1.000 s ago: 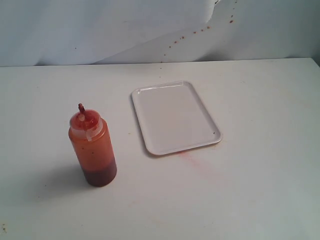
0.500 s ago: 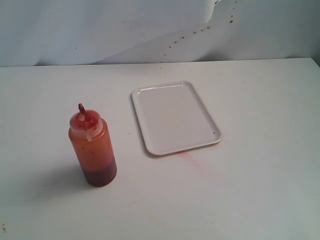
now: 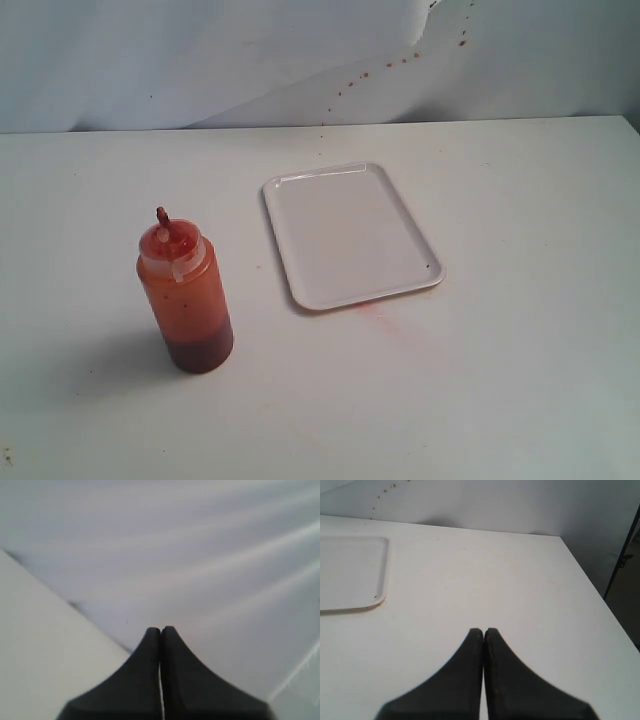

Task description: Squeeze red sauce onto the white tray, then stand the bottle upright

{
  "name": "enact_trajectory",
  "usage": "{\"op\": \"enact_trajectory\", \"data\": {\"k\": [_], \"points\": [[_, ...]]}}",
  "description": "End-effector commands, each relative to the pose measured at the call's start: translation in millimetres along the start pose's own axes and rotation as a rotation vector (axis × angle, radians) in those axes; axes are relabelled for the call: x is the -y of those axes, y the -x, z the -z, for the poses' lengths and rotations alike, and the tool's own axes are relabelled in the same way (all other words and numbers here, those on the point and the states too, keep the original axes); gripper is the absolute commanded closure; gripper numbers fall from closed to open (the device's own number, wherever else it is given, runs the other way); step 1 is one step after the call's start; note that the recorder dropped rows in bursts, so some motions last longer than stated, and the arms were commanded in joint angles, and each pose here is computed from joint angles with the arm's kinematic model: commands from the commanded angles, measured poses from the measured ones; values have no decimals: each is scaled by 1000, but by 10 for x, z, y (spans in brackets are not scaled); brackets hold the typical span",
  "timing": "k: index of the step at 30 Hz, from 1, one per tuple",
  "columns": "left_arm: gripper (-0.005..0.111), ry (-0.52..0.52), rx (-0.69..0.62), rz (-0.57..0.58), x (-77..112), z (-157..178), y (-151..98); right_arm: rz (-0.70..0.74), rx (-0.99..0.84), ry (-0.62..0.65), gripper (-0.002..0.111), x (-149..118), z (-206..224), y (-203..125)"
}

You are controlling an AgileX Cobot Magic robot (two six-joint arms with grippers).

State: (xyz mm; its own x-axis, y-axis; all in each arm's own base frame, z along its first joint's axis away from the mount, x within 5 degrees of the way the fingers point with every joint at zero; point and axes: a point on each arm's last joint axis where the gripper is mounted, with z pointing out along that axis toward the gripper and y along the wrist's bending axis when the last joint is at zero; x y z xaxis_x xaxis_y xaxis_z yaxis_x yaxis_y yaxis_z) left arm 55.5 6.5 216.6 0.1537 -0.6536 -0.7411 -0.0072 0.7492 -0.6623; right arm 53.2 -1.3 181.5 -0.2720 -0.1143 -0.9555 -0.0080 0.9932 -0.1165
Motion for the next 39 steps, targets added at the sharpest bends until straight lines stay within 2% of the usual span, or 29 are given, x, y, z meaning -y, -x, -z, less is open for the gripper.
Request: {"op": "enact_trajectory", "data": {"k": [1,3,5,7,8,11,14,16,20,24,26,29,31,34,37,39], "points": [[107,-49,253,-67,41,31,218,4,7,-8,108,5,-1,-3],[107,-108,362,-37,91,65,312,4,7,-8,108,5,-1,-3],[107,-254,530,-51,220,153,441,4,7,-8,108,5,-1,-3],[107,-410,650,-126,363,251,504,4,7,-8,108,5,-1,-3],[107,-448,645,-204,459,228,530,4,7,-8,108,5,-1,-3],[107,-418,437,-411,730,-110,626,4,7,-8,108,5,-1,-3],[107,-415,140,-475,790,-626,474,4,7,-8,108,5,-1,-3],[107,-441,-21,-512,759,-893,301,4,7,-8,108,5,-1,-3],[107,-590,-320,-532,550,-1296,-262,4,7,-8,108,5,-1,-3],[107,-687,-423,-476,325,-1476,-659,4,7,-8,108,5,-1,-3],[107,-649,-509,-492,143,-1534,-865,4,7,-8,108,5,-1,-3],[107,-587,-572,-522,-66,-1587,-1064,4,7,-8,108,5,-1,-3],[107,-513,-598,-491,-185,-1619,-1146,4,7,-8,108,5,-1,-3],[107,-462,-607,-471,-268,-1675,-1202,4,7,-8,108,5,-1,-3],[107,-487,-632,-481,-286,-1690,-1253,4,7,-8,108,5,-1,-3],[107,-507,-628,-532,-299,-1695,-1272,4,7,-8,108,5,-1,-3]]}}
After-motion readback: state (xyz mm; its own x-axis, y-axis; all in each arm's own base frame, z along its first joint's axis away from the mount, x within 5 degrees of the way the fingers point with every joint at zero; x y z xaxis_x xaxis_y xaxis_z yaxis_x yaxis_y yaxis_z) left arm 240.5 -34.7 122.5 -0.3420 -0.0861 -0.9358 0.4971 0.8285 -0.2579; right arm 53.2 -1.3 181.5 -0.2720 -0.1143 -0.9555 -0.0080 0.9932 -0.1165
